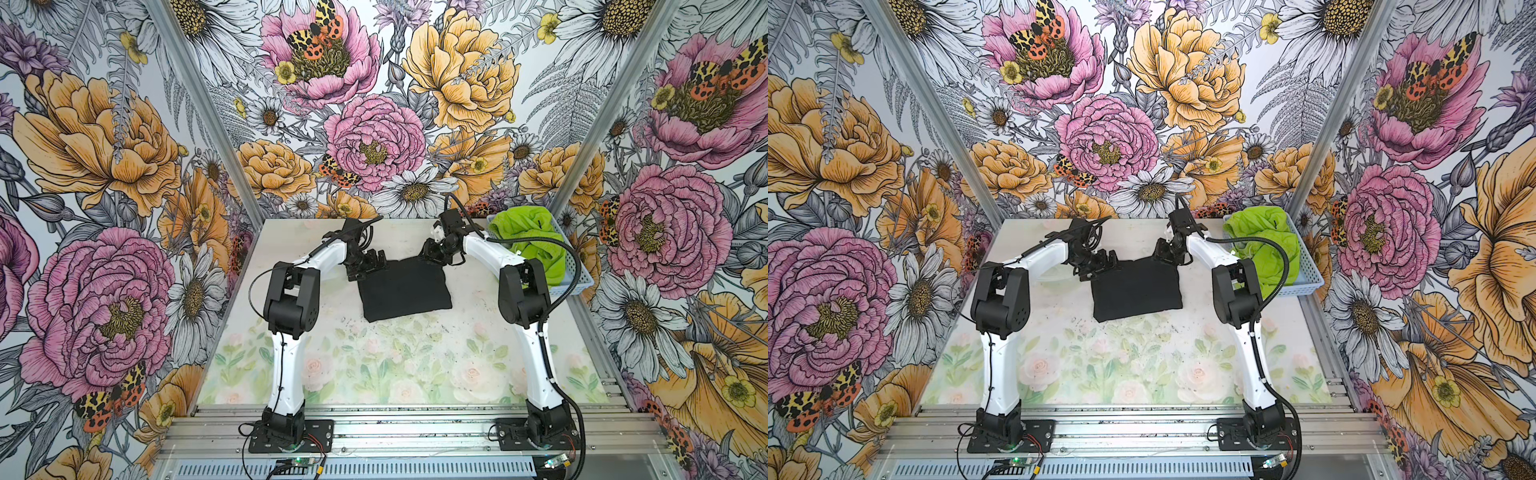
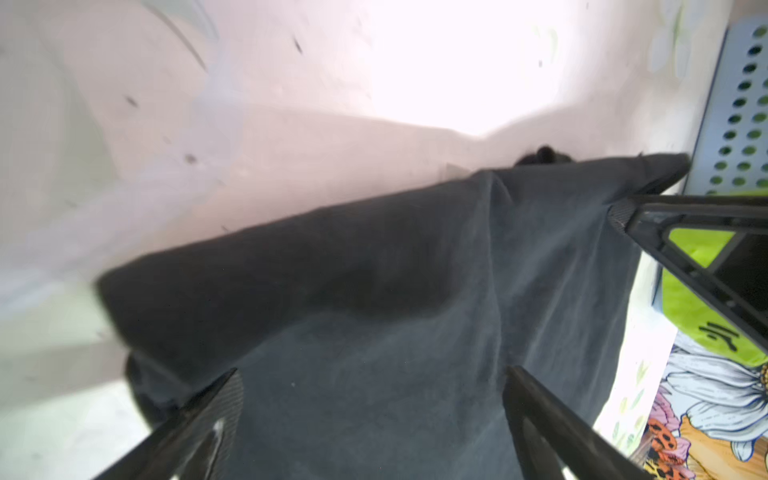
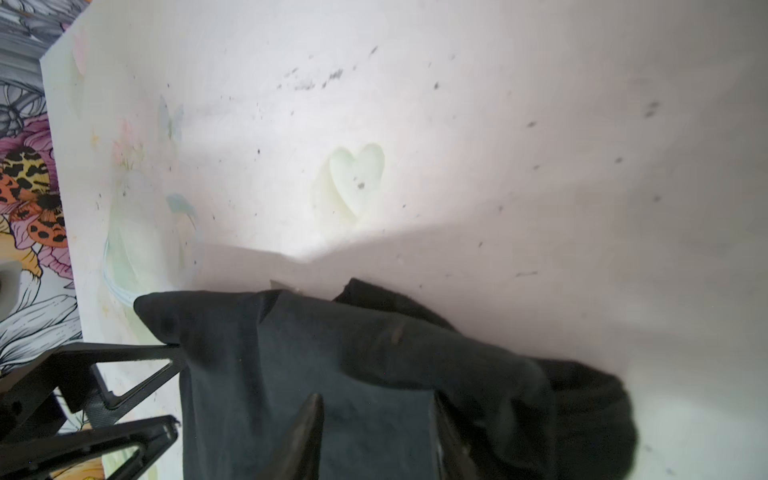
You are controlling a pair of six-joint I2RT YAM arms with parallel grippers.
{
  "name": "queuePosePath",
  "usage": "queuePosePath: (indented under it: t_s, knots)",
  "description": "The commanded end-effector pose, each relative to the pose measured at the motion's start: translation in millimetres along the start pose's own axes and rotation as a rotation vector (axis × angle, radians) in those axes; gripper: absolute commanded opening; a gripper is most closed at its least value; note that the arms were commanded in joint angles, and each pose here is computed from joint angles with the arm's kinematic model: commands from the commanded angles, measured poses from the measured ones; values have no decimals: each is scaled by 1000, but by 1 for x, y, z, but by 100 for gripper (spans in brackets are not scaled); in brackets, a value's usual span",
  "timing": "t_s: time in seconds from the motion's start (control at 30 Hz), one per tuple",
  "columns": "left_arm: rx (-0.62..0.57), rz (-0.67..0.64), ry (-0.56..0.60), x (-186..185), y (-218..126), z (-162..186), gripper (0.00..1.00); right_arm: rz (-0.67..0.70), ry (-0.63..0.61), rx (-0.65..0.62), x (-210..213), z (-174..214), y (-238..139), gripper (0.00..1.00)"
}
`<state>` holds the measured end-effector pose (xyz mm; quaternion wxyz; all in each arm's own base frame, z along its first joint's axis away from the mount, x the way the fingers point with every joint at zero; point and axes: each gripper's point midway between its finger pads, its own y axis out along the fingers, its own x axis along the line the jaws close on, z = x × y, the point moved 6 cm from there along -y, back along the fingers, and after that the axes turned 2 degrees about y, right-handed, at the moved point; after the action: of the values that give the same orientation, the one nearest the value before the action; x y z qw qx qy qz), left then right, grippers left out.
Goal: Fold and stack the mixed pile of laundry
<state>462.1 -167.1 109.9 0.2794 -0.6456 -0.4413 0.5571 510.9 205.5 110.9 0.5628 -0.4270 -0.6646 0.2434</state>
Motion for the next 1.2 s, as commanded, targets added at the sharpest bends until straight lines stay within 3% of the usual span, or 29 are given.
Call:
queuePosePath:
  t_s: [0.0,0.4,0.57,0.77,0.9,1.17]
  knots:
    - [-41,-22,-6,13,2,-13,99,18,14,-32,-9,-11,3,44]
    - [-25,-47,-54,37,10,-2,99,71,41,26,-31,9,9,44]
    - [-116,-56,13,6,-23,-8,99,82,3,-33,-18,6,-23,46]
    - [-173,-84,85,-50,-42,14,99,141,-42,-147,-4,11,-85,63]
    - [-127,-135,130,-80,-24,42,99,175,-47,-174,-6,30,-114,71]
    - [-8,-215,180,-104,31,73,93,225,-40,-172,-21,74,-145,74]
